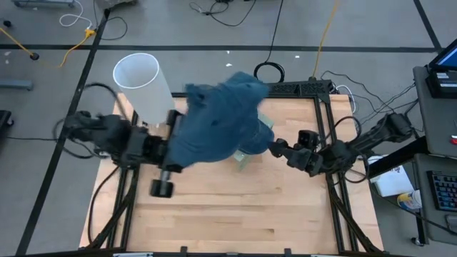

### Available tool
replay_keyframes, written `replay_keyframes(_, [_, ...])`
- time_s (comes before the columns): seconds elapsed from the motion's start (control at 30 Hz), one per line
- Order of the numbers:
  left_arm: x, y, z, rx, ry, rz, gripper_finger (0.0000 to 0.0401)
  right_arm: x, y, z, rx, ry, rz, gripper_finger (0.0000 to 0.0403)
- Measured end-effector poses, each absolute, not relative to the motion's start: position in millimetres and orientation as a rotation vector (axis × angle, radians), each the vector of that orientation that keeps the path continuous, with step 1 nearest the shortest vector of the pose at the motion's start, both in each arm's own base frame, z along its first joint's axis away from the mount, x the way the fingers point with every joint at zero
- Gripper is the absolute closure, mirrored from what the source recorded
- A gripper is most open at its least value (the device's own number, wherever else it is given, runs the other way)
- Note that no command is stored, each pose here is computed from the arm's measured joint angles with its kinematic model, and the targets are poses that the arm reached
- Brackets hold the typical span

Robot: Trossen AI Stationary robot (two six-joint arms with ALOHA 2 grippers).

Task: Pick & Place hat
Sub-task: Stack the blue cap on top of the stacked blue caps on the shelf

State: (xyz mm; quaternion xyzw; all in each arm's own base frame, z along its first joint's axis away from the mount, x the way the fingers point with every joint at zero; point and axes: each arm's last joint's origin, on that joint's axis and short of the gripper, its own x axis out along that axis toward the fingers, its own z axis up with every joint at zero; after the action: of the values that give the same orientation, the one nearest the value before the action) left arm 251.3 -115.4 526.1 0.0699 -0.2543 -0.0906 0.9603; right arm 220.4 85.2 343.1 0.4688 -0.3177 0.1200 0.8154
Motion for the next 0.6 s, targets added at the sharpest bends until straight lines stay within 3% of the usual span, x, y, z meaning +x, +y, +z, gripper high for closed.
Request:
replay_keyframes(0.33, [330.4, -104.1, 486.6, 0.136, -0.55, -0.277, 0.0392, 225.4, 89.8, 338.5, 1.023, -0.639, 0.352, 0.0074])
replay_keyframes(0.6, [376.4, -97.8, 452.7, 0.079, -0.587, -0.314, 0.0392, 213.1, 93.2, 348.8, 0.96, -0.761, 0.469, 0.0074])
